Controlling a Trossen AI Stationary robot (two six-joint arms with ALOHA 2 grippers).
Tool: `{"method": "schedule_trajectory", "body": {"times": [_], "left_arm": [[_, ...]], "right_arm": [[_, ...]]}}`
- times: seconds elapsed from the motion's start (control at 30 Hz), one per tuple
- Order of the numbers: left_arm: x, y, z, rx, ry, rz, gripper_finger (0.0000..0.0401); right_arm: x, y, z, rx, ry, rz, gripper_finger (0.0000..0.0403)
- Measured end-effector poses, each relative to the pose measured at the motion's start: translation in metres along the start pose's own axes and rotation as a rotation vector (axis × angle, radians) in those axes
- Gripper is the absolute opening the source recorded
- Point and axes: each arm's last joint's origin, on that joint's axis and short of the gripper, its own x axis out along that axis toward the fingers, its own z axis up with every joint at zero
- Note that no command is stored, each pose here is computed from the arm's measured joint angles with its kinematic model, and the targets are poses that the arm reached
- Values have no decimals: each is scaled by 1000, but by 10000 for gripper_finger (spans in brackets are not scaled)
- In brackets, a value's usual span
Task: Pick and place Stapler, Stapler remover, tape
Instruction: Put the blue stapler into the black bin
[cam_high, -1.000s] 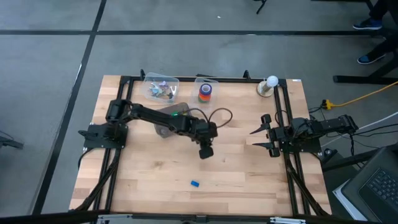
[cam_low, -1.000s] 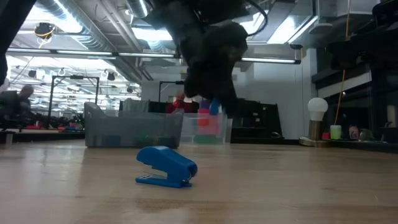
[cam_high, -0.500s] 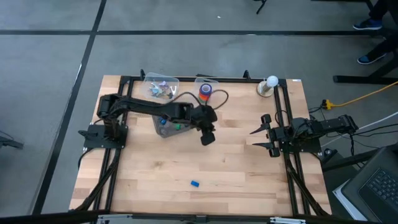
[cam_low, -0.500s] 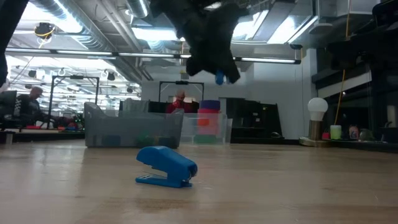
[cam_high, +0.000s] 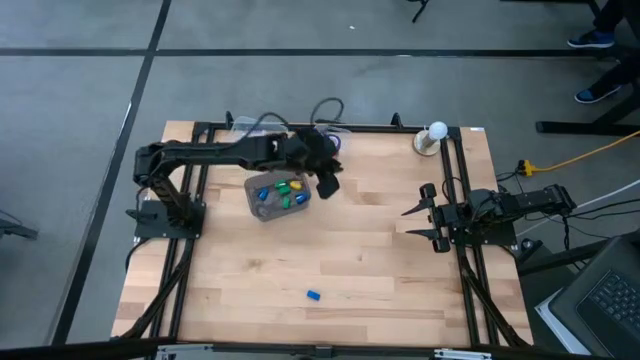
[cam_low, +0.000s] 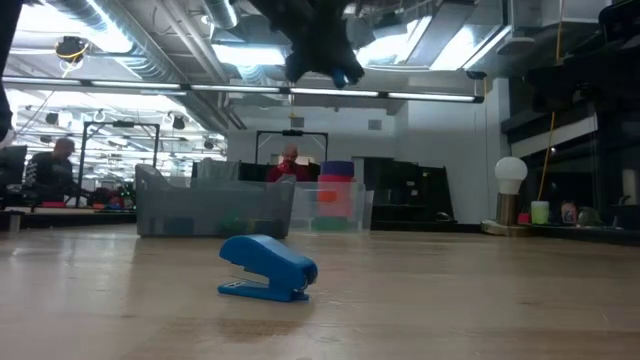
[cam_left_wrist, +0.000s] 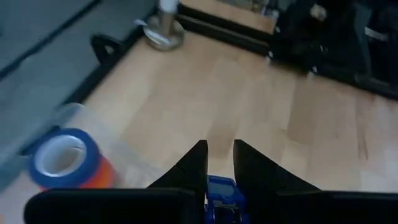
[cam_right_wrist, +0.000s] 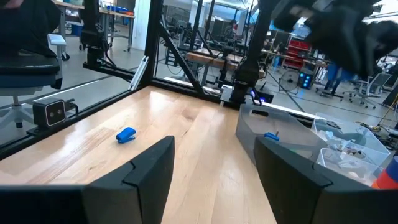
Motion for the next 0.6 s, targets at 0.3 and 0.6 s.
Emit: {"method": "schedule_trajectory", "body": {"times": [0.3,0.6], "left_arm": [[-20,23,9,-7,-11,51,59],[-27,53,-4,-50,152,165,59]], "right_arm": [[0,0,0,0,0,0,225],[0,0,0,0,0,0,225]]}}
